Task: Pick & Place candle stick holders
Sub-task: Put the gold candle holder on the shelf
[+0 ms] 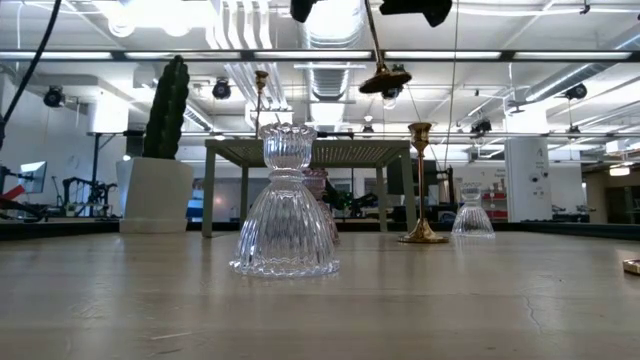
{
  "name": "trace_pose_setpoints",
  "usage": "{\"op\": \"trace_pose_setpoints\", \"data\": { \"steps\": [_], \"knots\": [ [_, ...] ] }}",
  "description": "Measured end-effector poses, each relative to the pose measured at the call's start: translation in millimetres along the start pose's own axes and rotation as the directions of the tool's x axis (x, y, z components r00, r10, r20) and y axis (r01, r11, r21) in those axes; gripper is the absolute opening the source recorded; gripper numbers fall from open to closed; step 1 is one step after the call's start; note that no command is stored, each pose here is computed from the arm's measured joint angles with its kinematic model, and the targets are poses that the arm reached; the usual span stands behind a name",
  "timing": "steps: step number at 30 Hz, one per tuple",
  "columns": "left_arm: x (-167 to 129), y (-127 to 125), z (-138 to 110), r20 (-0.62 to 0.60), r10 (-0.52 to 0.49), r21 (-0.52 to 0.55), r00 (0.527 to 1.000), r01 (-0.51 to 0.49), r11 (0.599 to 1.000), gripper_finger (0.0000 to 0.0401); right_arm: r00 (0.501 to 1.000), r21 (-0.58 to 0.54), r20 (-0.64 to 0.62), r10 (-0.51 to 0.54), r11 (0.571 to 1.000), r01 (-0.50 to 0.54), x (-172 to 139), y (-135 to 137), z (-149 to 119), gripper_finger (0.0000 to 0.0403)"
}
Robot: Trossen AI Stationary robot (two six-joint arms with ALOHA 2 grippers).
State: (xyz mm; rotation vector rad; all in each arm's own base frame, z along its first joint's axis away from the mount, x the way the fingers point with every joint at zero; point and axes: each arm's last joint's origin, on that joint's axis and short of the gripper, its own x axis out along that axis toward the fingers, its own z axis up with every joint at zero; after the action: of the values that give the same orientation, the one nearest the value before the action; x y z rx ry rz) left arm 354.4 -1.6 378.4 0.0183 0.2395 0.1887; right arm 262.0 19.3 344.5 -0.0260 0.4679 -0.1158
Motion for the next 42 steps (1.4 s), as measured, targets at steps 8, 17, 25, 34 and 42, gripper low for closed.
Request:
{"op": "trace_pose_setpoints", "data": {
  "steps": [8,17,25,34,42],
  "knots": [
    [-0.3,-0.6,-0.4,0.014,-0.024,-0.012,1.0,0.024,1.0,0.002,0.999,-0.017,0.054,-0.001,1.0,0.001,5.0,0.8,-3.6,0.0121],
    [-0.4,-3.3,2.4,0.05,-0.107,-0.02,0.993,0.108,0.994,0.002,0.995,-0.023,0.1,-0.004,1.0,0.007,5.5,0.8,0.2,0.0113],
    [0.0,-3.6,2.7,0.055,-0.123,-0.019,0.991,0.124,0.992,0.002,0.993,-0.025,0.118,-0.004,1.0,0.007,5.4,0.9,1.8,0.0067],
    [0.5,-3.9,3.2,0.062,-0.137,0.0,0.989,0.137,0.991,0.0027,0.993,-0.019,0.115,-0.004,1.0,0.006,5.5,0.9,1.5,0.0013],
    [-2.2,-2.7,4.0,0.057,-0.12,0.016,0.991,0.119,0.993,0.0087,0.994,-0.03,0.075,-0.082,0.996,0.085,2.3,-2.0,-2.8,0.0011]
  ]
}}
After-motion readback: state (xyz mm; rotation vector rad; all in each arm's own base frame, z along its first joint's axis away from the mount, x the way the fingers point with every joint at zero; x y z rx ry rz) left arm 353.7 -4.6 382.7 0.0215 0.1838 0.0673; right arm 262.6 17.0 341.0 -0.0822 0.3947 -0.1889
